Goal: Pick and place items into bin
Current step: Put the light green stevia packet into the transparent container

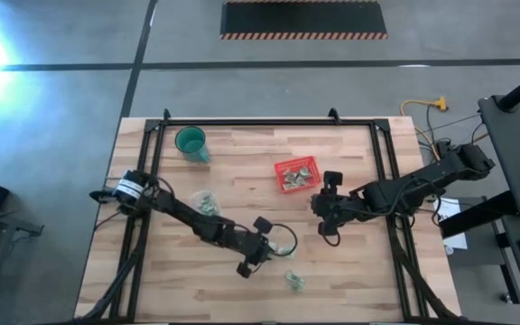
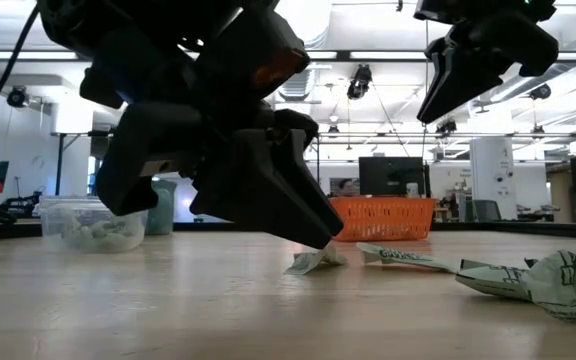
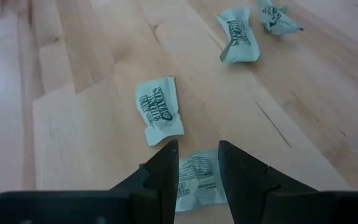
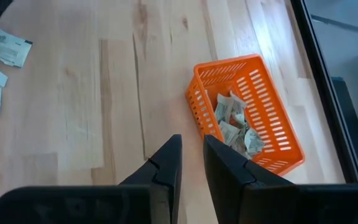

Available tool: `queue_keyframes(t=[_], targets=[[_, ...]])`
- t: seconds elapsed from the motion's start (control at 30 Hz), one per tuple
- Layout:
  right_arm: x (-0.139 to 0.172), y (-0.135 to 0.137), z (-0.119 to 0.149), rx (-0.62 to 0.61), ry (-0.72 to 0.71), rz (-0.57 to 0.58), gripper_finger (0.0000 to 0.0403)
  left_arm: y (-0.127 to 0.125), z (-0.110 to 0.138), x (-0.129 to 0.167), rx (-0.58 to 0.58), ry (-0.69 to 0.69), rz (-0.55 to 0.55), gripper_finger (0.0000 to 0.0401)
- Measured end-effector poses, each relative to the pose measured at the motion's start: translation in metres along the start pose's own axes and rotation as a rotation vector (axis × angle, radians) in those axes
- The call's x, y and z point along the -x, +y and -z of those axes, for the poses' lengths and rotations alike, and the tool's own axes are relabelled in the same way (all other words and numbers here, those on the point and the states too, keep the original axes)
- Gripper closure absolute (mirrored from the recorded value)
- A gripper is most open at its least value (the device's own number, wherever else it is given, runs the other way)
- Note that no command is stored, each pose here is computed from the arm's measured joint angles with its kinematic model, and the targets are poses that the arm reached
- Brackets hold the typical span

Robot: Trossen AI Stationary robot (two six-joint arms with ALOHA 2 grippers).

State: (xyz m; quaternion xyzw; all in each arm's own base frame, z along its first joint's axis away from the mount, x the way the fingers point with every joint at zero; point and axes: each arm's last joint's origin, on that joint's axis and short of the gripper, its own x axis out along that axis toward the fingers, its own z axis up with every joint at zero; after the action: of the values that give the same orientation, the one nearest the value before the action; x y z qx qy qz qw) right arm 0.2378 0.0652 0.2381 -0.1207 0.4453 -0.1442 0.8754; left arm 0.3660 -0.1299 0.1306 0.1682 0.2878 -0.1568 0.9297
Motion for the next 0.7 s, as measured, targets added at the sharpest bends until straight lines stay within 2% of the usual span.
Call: queue_keyframes(t=[0.13,0.37,0.7], targets=[[0.0,0.0,-0.0001,-0.014,-0.001,0.0,0.0346,0.0003,0.0014,0.0,0.014,0.009,0.006,0.0305],[0.0,0.0005,-0.0022,-0.026,-0.021,-0.004,0.0346,0.0062,0.0039,-0.0005,0.117,0.019,0.01,0.0305],[-0.0001,0.0007,-0.0032,-0.026,-0.031,-0.006,0.0346,0.0054,0.0073,-0.0004,0.118,0.047,0.06,0.0305]])
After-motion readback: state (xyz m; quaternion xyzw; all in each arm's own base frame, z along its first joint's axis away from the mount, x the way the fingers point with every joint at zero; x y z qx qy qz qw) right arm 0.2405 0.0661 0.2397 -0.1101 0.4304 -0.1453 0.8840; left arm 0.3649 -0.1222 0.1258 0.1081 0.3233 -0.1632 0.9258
